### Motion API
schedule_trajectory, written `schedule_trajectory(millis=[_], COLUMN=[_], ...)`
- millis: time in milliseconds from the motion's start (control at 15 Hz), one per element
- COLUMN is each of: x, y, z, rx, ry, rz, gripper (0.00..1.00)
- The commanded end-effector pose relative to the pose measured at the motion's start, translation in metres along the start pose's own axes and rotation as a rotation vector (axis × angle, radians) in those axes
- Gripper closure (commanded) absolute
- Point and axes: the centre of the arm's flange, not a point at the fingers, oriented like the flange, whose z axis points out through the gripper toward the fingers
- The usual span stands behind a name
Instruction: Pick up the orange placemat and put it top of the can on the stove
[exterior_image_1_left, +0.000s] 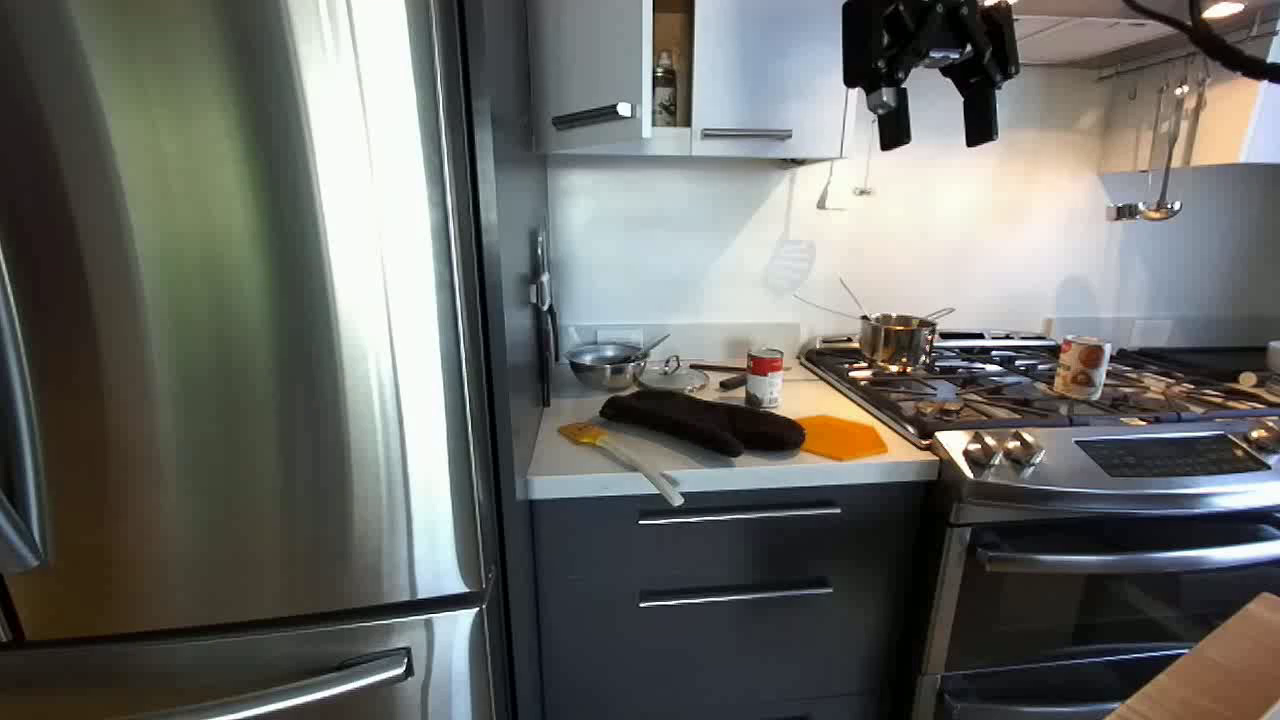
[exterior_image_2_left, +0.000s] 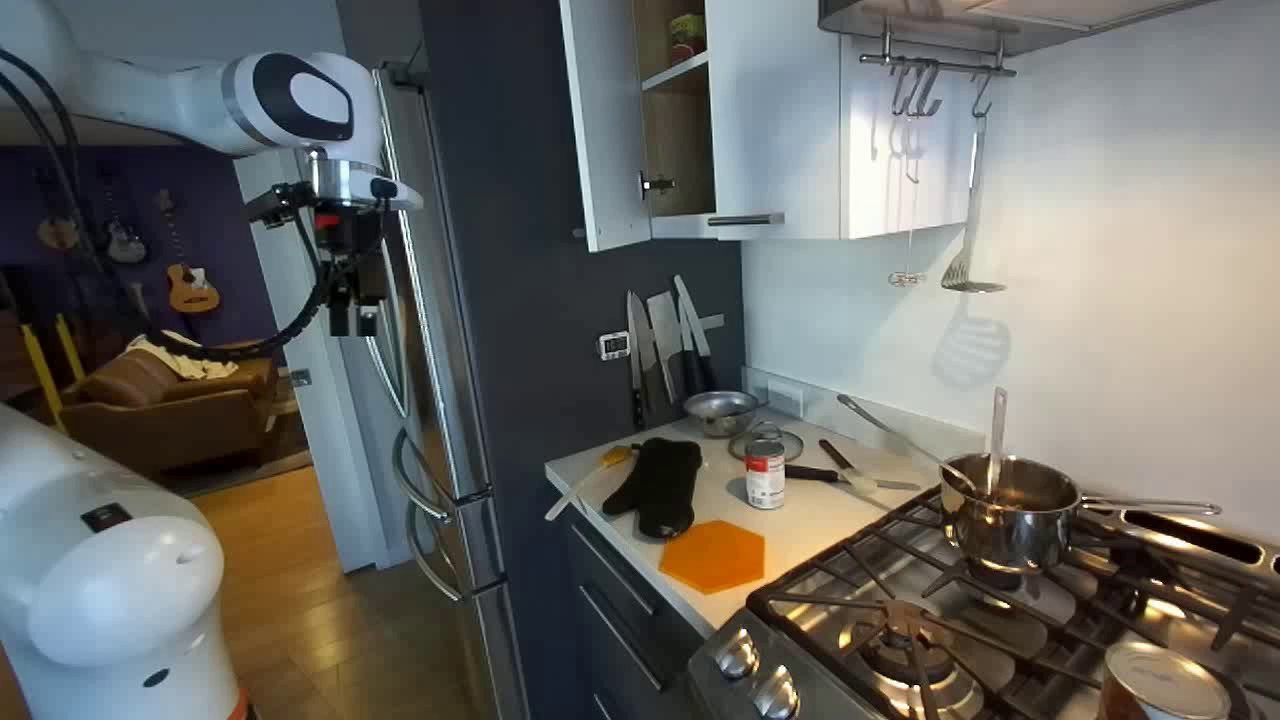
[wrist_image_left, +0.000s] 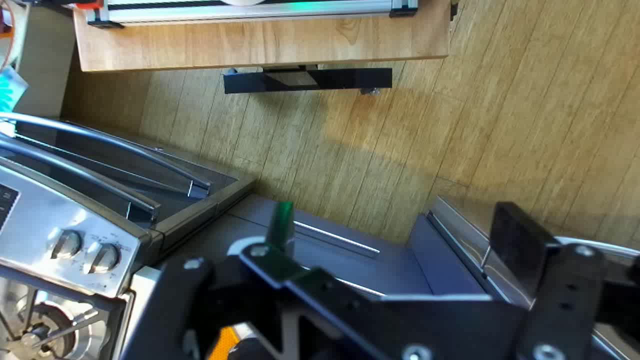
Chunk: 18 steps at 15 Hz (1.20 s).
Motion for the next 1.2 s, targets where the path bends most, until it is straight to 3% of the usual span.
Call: schedule_trajectory(millis=[0, 667, 933, 1133], x=[0.0, 0.005, 0.035, 0.077], y=[0.0, 0.004, 0.048, 0.093], z=[0.0, -0.002, -0.004, 0.008], rx=[0.0, 0.012, 0.118, 0.142], ry=[0.0, 0.008, 0.035, 0.08], rz=[0.0, 0.002, 0.047, 0.066], gripper=[0.0, 0.0, 0.0, 0.0])
